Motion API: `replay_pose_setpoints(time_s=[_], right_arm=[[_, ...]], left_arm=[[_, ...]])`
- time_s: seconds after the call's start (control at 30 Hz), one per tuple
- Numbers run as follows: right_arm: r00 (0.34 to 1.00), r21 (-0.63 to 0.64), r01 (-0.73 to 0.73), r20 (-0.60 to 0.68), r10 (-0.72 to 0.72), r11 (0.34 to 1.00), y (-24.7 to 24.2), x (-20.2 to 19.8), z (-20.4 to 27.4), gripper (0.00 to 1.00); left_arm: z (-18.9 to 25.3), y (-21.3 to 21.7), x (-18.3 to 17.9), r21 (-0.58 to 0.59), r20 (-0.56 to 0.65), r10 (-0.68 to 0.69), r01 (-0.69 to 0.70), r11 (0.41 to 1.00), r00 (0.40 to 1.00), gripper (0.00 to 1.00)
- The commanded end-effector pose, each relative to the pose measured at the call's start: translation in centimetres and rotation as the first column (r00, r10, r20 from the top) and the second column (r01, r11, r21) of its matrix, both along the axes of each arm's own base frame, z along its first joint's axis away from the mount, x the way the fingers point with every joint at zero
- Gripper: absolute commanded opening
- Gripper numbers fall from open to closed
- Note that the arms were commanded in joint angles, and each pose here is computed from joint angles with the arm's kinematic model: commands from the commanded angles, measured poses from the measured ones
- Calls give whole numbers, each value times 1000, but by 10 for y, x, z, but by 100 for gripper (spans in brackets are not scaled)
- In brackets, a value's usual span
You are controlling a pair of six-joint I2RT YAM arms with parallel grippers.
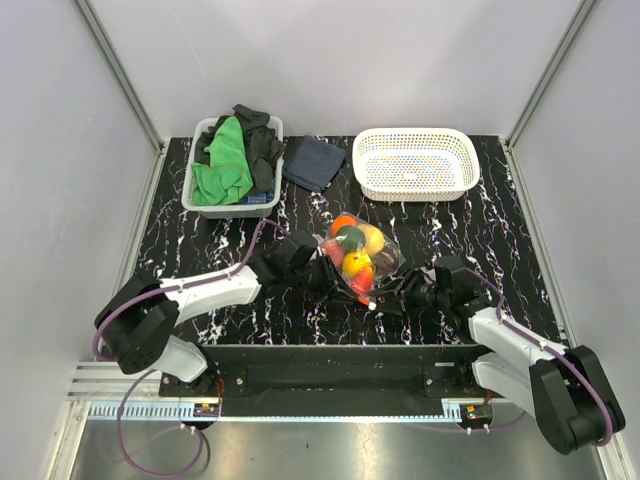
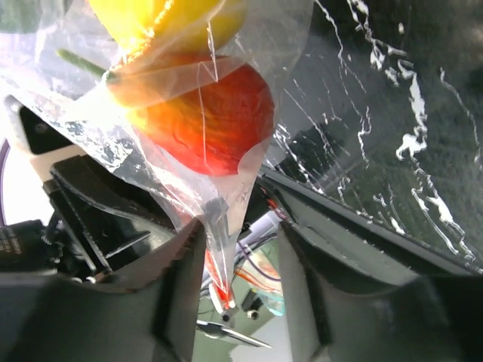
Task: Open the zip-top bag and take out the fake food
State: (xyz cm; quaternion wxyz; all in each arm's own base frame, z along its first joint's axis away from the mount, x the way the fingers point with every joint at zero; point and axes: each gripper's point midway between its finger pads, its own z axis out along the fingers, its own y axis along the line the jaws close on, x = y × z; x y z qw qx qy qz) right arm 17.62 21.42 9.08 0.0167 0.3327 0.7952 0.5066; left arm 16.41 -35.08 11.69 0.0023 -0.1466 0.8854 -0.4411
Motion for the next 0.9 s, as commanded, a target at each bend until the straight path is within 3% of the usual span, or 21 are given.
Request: replay_pose_setpoints(time_s=[0.0, 0.03, 0.07, 0.17, 0.2, 0.33, 0.63, 0.87], right_arm=[[995, 43, -32, 101, 28, 999, 9, 13, 20, 38], [995, 48, -32, 99, 27, 998, 9, 13, 22, 32], [994, 52, -35, 105, 29, 998, 9, 13, 23, 20], [992, 68, -36, 122, 27, 997, 10, 14, 33, 0], [992, 71, -35, 126, 26, 997, 10, 15, 36, 0], [991, 87, -29, 133, 17, 996, 13, 17, 47, 0], [984, 31, -14, 178, 9, 999, 14, 19, 44, 0], [983, 39, -1, 184, -6, 999, 11, 14, 42, 0]], left_arm=[[13, -3, 10, -23, 75, 2, 0, 1000, 997, 21], [18, -1, 9, -26, 79, 1, 1, 1000, 997, 21], [20, 0, 6, -33, 77, -2, 5, 999, 997, 24], [29, 1, -6, -53, 50, 2, 1, 999, 999, 45], [31, -1, -9, -59, 46, 0, 3, 998, 999, 50], [35, -11, -20, -74, 39, -17, 19, 997, 999, 52], [46, -37, -13, -143, -2, 52, -52, 988, 999, 49], [44, -32, -5, -131, -30, 141, -144, 981, 990, 48]])
